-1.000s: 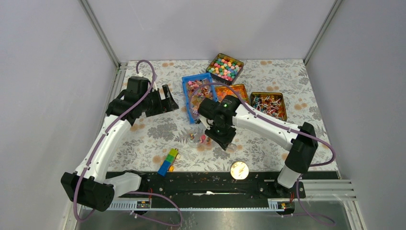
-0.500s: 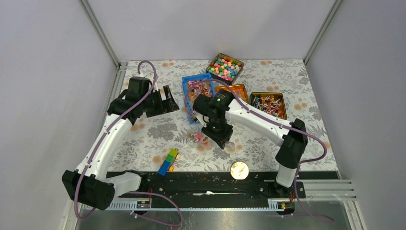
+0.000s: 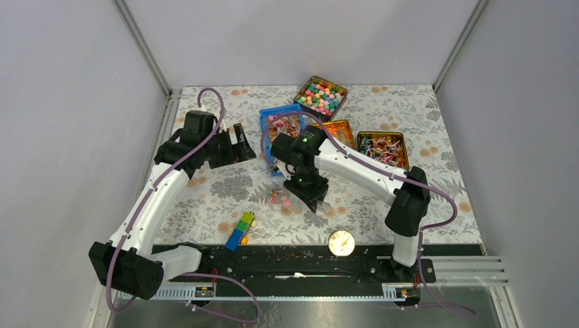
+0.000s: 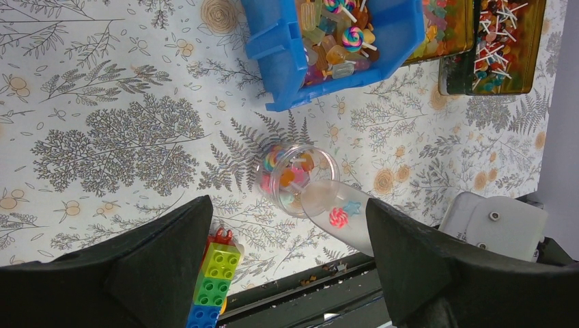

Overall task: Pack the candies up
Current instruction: Place the fake candies in the packing bottle.

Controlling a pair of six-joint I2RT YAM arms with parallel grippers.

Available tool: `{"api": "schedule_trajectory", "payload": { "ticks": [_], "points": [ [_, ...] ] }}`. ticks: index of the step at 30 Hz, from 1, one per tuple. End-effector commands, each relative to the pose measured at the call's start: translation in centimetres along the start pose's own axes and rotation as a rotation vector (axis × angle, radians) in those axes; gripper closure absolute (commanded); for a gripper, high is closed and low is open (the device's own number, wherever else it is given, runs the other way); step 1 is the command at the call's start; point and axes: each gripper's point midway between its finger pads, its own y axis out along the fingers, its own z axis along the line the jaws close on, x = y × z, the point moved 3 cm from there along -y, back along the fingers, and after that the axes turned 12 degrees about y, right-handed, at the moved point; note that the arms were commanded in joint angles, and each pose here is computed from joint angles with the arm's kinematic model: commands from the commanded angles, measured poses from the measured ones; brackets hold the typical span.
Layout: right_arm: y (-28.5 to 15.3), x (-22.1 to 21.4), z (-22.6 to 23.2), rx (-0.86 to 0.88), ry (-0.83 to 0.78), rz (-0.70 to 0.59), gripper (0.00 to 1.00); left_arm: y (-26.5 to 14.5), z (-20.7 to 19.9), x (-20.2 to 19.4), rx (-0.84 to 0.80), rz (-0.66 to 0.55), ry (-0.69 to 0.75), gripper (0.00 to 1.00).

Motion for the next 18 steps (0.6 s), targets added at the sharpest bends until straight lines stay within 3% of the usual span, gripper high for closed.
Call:
{"api": "schedule_trajectory", "payload": {
  "ticks": [1,18],
  "points": [
    [-1.07,-0.48,0.37,-0.002,0.011,0.012,1.0,0.26,-0.32,0.89,-0.028,-0.035,0.024,0.14],
    [-1.56,-0.46,0.55,0.012,0.015,0.003,1.0,1.17,-0.43,1.64,-0.037,-0.03,0.025,0.14]
  ]
}}
